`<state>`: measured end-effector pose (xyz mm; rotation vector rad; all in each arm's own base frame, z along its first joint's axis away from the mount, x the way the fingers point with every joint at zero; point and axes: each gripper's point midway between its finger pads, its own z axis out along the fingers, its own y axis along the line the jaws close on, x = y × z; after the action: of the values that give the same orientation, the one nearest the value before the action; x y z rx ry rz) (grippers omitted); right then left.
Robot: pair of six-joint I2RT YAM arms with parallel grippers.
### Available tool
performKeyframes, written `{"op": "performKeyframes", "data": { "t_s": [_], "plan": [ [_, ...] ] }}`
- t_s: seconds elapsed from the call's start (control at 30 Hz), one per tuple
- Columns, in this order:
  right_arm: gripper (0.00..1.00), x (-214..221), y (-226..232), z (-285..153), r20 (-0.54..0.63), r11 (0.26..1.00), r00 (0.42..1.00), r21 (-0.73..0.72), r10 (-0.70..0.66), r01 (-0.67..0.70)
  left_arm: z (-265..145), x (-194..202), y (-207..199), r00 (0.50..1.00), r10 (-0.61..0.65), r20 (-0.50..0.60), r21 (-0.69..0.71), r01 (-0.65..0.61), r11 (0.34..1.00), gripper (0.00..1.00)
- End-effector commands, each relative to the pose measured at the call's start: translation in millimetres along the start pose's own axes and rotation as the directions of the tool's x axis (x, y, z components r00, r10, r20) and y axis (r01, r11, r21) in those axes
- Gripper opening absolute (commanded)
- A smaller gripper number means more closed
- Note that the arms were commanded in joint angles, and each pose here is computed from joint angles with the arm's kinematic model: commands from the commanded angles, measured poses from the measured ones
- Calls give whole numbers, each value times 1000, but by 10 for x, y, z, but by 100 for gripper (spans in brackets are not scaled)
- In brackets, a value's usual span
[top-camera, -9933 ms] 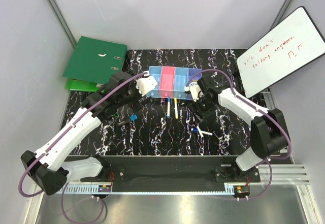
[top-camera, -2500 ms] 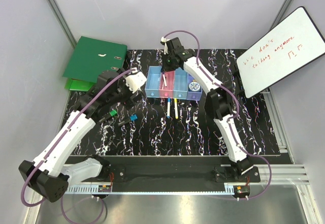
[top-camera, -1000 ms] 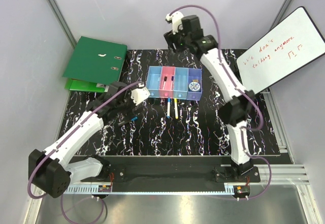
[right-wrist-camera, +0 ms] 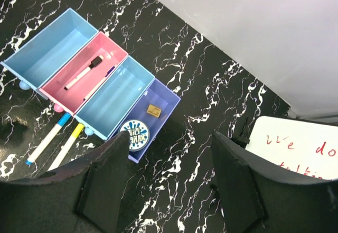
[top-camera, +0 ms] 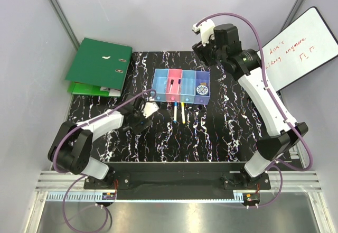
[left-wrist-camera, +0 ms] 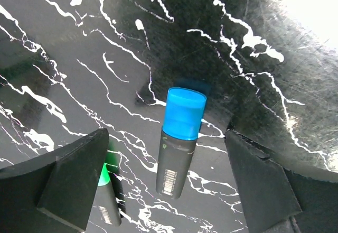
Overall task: Sort the stationery into containers
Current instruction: Pick up the pen from the center of the board.
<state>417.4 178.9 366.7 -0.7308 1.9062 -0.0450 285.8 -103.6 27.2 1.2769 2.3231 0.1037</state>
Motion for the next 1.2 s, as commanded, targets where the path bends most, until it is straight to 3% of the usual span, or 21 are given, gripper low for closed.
{"op": "performKeyframes", "data": {
  "t_s": [0.0, 0.33, 0.47, 0.93, 0.97, 1.07, 1.17],
  "plan": [
    [70, -61, -77, -125, 33, 1000, 999, 30, 2, -3, -63, 74, 22, 1000, 13, 12, 22, -14, 1000, 98],
    [68, -114, -85, -136, 52, 999, 998, 32, 19, -21, -104, 296, -129, 997, 78, 20, 166, -80, 983, 91],
    [68, -127, -93, -135, 57, 999, 998, 37, 23, -25, -41, 322, -168, 996, 88, 11, 207, -89, 974, 82],
    [66, -231, -139, -242, 92, 998, 995, 45, 35, -39, 152, 391, -172, 995, 79, -67, 300, -55, 952, 29],
    [66, -233, -140, -246, 92, 998, 995, 45, 36, -41, 153, 390, -164, 994, 78, -71, 300, -53, 952, 17],
    [66, -236, -140, -253, 94, 998, 995, 45, 40, -44, 159, 392, -156, 994, 69, -83, 299, -41, 953, 0],
    [66, -229, -149, -260, 93, 998, 995, 48, 42, -46, 135, 361, -122, 995, 54, -86, 288, -27, 957, 0]
  ]
}}
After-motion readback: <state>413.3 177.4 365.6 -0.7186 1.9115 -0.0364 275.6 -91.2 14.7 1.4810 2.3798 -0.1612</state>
